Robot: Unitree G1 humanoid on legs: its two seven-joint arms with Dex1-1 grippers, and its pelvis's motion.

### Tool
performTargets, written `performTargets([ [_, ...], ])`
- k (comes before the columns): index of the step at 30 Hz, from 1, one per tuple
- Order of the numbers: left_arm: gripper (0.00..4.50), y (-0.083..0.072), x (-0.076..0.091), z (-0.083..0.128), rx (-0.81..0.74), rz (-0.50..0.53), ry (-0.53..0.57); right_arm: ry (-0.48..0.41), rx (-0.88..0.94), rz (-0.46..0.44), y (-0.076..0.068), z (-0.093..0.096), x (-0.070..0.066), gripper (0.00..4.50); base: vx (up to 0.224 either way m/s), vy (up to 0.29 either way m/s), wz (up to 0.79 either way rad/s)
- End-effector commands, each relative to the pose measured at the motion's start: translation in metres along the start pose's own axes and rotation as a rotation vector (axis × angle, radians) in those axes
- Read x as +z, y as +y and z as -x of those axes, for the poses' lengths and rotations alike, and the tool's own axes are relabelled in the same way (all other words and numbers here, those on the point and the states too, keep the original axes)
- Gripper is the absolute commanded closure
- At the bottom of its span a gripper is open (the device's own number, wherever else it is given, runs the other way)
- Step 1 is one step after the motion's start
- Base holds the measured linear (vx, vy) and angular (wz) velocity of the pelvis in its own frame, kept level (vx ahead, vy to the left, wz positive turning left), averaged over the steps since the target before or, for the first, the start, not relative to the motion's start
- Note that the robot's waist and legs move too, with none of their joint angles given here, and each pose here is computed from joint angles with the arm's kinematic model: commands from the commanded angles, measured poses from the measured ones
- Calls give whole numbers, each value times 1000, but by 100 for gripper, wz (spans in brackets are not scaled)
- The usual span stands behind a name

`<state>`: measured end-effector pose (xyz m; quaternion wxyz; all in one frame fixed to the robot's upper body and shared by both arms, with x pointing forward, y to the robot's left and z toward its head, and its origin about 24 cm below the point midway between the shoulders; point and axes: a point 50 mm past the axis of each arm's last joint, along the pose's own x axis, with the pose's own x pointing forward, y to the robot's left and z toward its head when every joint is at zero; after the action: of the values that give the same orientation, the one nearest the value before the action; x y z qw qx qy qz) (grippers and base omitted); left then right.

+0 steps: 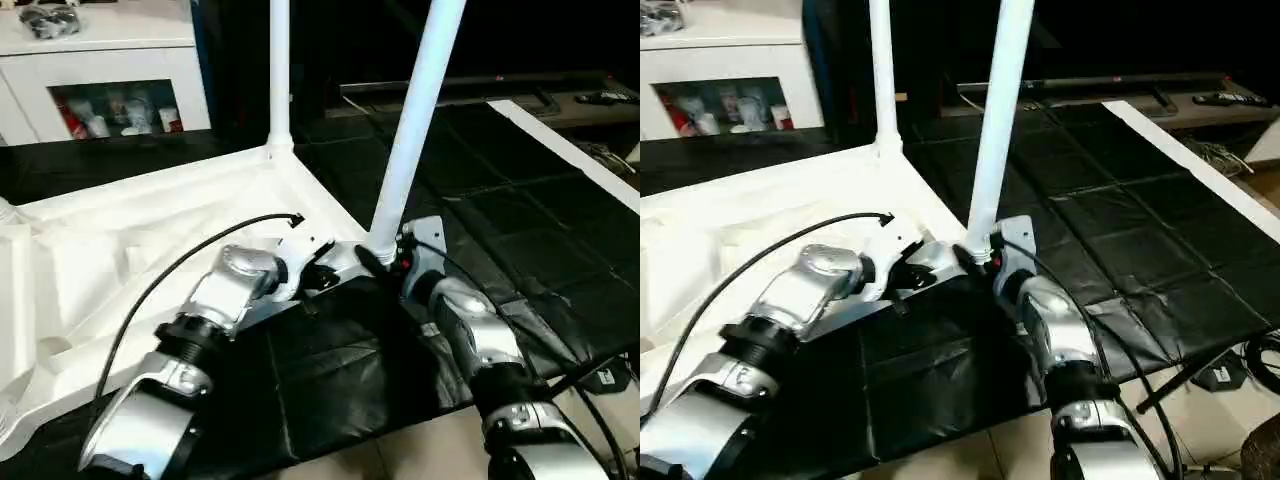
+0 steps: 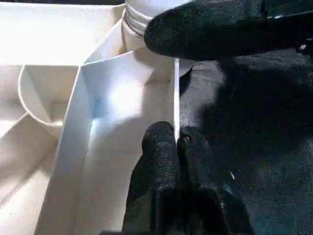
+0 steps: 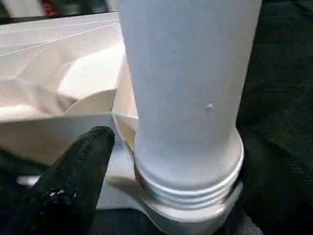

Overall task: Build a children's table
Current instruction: Rotate leg to tighten

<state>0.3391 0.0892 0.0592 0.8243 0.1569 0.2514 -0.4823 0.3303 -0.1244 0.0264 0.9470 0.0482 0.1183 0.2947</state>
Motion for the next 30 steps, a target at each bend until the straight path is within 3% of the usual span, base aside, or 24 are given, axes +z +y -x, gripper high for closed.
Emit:
performTargets([
  [1, 450, -2, 5, 1, -22, -48, -21, 10, 199, 32, 23, -4, -3, 15, 0, 0, 0],
  [6, 450, 4, -4, 12, -75, -69, 6, 8, 310, 59, 10, 15, 3, 4, 0, 0, 0],
  [13, 450, 7, -20, 35, -232, -164, 53, 28, 531, 169, -5, 40, 21, 4, 0, 0, 0],
  [26, 450, 0, -29, 63, -515, -309, 121, 84, 743, 245, -12, 48, 41, 4, 0, 0, 0],
  [27, 450, -1, -29, 63, -519, -312, 123, 86, 748, 245, -11, 48, 41, 29, 0, 0, 0],
  [30, 450, -2, -30, 64, -544, -329, 135, 97, 791, 246, -10, 48, 42, 42, 0, 0, 0],
])
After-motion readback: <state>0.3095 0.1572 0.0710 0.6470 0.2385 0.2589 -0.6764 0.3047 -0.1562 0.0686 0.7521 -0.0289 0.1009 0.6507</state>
